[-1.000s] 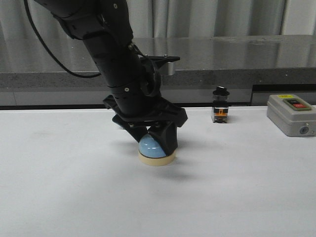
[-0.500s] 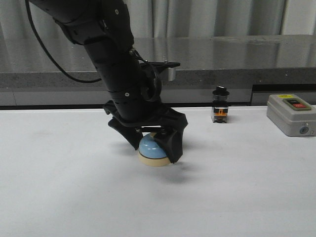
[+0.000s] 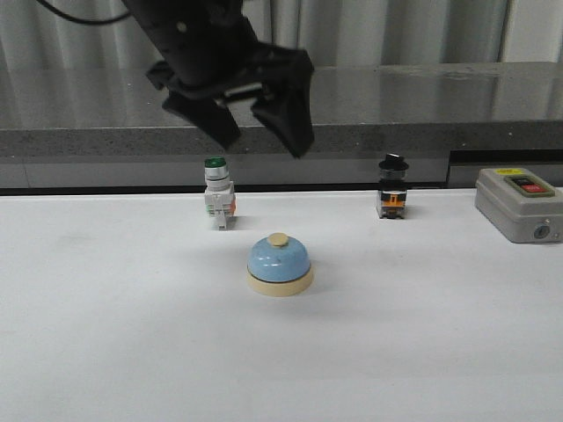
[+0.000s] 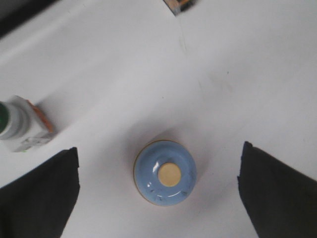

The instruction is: Place and press bell with both arms

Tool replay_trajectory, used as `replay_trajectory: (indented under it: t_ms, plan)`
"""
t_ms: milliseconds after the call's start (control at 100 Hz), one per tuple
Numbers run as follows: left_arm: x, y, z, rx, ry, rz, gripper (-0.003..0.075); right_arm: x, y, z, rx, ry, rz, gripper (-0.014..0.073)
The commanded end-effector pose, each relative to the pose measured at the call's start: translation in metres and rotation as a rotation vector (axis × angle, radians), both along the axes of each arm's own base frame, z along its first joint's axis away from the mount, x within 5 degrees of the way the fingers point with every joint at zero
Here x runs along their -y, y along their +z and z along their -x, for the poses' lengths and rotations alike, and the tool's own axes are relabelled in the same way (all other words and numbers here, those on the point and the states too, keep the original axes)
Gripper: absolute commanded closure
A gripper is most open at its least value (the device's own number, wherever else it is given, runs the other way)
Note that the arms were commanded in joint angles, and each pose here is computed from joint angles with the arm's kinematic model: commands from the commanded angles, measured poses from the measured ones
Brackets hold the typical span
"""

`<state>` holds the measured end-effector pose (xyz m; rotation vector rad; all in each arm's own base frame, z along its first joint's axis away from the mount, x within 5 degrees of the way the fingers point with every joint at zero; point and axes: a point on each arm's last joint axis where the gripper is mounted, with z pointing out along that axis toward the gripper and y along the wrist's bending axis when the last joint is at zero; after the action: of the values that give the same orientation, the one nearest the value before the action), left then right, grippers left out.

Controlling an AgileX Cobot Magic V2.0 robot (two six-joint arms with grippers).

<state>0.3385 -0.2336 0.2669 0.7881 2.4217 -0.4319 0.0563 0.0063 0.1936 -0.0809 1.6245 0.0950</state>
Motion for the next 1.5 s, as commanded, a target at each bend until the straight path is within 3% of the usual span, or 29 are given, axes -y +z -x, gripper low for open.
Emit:
replay_trajectory:
  t_ms: [0,280,570,1050,1190,1430,1490]
  plan:
    - [-0.019,0.058,0.01,0.151,0.061,0.127,0.0101,0.001,0.014,0.002,0.12,-0.006,0.002,0.0655]
    - [-0.094,0.098,0.043,0.292,0.235,0.2,0.0104,0.001,0.014,0.002,0.12,-0.006,0.002,0.0655]
    - [-0.161,0.093,0.095,0.402,0.416,0.219,0.0104,0.001,0.014,0.002,0.12,-0.006,0.002,0.0655]
    - [-0.2,0.066,0.214,0.648,0.477,0.317,0.012,0.001,0.014,0.002,0.12,-0.006,0.002,0.0655]
    - [-0.204,0.061,0.234,0.697,0.473,0.342,0.0284,0.001,0.014,0.002,0.12,-0.006,0.002,0.0655]
    - [-0.205,0.061,0.241,0.718,0.471,0.352,0.0739,0.001,0.014,0.002,0.12,-0.006,0.002,0.0655]
    - [-0.205,0.061,0.241,0.719,0.47,0.351,0.0741,0.001,0.014,0.002,0.12,-0.006,0.002,0.0655]
